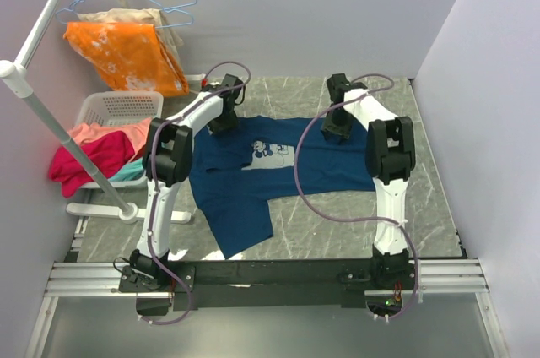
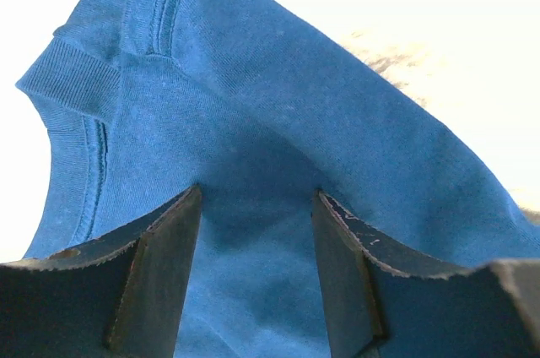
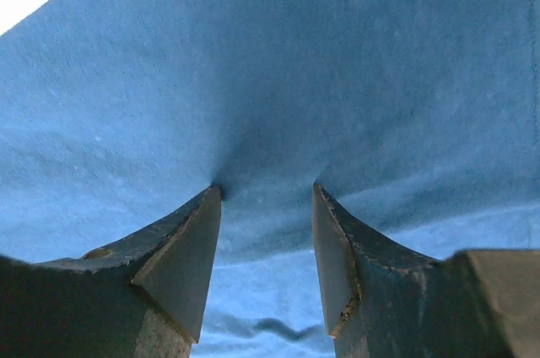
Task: Fold and stack the t-shirts
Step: Fold the tshirt
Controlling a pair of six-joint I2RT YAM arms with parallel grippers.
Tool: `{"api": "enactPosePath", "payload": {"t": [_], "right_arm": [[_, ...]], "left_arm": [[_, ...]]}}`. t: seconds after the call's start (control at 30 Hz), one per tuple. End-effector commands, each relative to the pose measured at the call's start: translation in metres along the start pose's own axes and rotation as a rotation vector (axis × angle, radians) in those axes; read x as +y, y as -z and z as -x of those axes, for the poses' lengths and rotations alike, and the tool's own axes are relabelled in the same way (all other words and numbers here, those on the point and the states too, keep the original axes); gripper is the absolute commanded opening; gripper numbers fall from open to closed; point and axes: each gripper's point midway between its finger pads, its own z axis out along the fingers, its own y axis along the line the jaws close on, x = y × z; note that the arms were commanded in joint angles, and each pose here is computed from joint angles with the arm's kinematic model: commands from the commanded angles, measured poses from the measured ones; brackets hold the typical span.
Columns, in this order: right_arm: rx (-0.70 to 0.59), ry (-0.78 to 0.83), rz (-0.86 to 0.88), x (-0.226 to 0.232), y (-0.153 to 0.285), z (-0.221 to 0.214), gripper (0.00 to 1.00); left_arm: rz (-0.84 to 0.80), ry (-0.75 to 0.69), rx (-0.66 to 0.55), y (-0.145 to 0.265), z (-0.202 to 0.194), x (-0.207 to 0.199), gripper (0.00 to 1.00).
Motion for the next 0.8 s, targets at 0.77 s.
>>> {"api": "enactPosePath", "payload": {"t": [0.77], "right_arm": [[-0.132, -0.099, 0.043, -0.024, 0.027, 0.095, 0.54]], "left_arm": [[-0.090, -0.056, -0.014, -0.014, 0.033, -0.018, 0.62]]}}
